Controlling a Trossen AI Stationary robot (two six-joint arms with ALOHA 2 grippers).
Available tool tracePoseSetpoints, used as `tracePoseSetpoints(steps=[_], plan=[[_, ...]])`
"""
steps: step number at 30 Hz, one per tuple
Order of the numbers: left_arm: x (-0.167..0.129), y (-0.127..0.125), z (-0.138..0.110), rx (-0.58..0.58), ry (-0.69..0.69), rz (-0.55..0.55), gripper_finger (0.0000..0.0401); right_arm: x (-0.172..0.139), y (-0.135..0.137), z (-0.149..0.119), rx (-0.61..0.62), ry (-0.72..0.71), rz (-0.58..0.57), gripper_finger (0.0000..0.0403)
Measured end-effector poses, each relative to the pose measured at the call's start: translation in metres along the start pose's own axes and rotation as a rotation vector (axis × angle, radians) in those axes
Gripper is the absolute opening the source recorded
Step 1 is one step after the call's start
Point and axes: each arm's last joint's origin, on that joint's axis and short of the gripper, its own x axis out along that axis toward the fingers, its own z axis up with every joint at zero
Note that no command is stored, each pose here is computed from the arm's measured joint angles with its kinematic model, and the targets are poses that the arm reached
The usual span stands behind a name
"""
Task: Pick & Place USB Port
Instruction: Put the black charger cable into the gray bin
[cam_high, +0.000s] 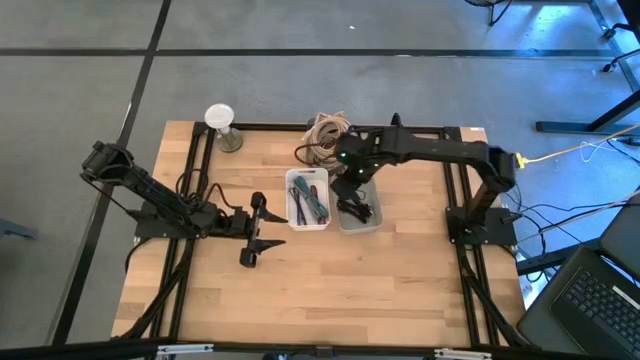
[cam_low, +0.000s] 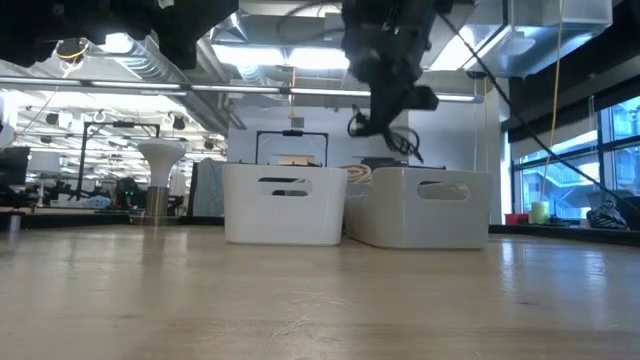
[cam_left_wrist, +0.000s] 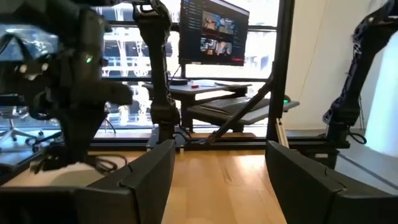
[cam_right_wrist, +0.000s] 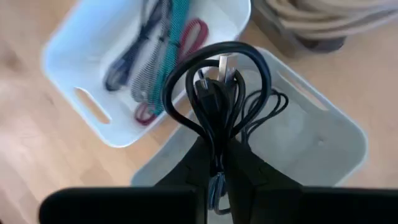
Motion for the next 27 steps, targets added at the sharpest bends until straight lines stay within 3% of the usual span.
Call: tracePoseSetpoints(steps=[10,15,22,27], plan=[[-0.001,-0.002,0.0,-0.042,0.004,-0.021,0.0243,0.037,-0.003,-0.003,-0.01,0.151,-0.045,0.0026],[-0.001,-0.002,0.0,-0.051,0.006,-0.024,0.0244,0.061,-0.014,-0.019,0.021,0.216,-0.068,0.0026],[0.0,-0.002,0.0,-0.05,0.006,-0.02,0.0244,0.108,-0.028,-0.04,0.06,0.208,0.066,0.0025],[0.0,0.0,0.0,-0.049,0.005,-0.01,0.0244,0.116,-0.041,-0.045,0.084,0.171,0.075,0.0025]])
